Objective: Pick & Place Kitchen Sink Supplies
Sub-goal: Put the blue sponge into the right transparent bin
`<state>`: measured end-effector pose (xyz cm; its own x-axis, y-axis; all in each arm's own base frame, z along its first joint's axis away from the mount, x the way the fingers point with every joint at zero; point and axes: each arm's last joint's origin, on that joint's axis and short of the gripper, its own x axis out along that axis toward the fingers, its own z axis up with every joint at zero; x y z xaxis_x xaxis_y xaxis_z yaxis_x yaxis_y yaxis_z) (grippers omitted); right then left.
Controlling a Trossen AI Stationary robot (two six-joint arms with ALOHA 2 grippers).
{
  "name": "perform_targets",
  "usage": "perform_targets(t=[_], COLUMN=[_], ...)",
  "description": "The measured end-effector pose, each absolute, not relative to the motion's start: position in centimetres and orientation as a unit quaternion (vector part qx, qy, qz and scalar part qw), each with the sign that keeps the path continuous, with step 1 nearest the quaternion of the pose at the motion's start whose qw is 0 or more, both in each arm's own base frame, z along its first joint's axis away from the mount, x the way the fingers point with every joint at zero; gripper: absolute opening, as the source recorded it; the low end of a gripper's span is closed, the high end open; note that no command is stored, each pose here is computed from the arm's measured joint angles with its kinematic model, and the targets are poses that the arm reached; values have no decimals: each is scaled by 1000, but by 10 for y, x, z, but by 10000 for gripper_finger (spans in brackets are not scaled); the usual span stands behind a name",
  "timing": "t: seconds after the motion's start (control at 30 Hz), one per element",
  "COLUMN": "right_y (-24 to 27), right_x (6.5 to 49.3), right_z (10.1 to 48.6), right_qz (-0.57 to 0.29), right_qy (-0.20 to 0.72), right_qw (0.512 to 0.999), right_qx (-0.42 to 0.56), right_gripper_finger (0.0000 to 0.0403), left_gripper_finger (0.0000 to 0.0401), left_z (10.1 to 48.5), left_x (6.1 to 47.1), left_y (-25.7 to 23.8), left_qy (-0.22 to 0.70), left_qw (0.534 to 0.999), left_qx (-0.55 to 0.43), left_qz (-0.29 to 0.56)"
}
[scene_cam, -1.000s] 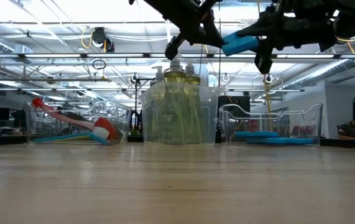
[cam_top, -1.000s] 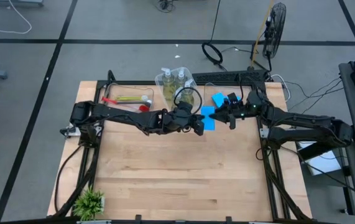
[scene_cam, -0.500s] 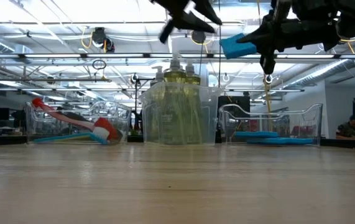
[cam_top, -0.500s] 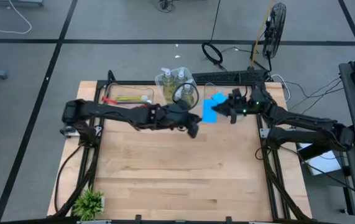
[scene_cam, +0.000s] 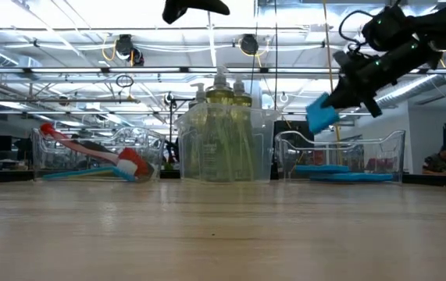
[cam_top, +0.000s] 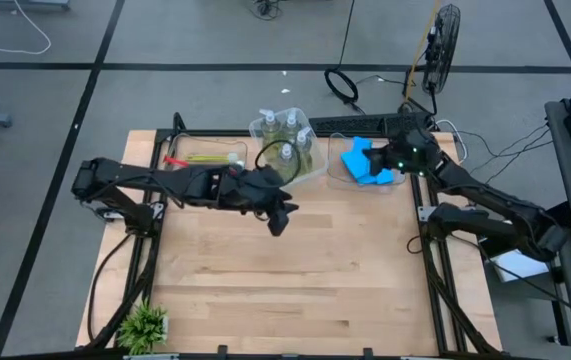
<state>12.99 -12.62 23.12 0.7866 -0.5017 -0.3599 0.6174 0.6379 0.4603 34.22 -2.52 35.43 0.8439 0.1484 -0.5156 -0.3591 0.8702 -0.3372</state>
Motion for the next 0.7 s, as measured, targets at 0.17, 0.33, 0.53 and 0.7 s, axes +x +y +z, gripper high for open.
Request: perform_targets(t=[0.17, 0.33, 0.53, 0.7], right_y=[-132, -132, -131, -132], right_x=[123, 118, 115, 116], right_z=[218, 204, 197, 192], right_qz=[-368, -413, -442, -440], right_qy=[152, 211, 248, 264], right_qw=[867, 830, 806, 800], right_qx=[301, 309, 306, 311], right_gripper_finger=[1, 0, 3, 8], left_gripper_finger=[156, 157, 157, 157], left_z=[352, 352, 351, 351], left_x=[340, 339, 339, 340], left_y=[-35, -40, -35, -30], left_qy=[266, 273, 275, 275], left_qw=[940, 949, 948, 948], left_qx=[-181, -127, -122, -123], left_qz=[116, 97, 102, 108])
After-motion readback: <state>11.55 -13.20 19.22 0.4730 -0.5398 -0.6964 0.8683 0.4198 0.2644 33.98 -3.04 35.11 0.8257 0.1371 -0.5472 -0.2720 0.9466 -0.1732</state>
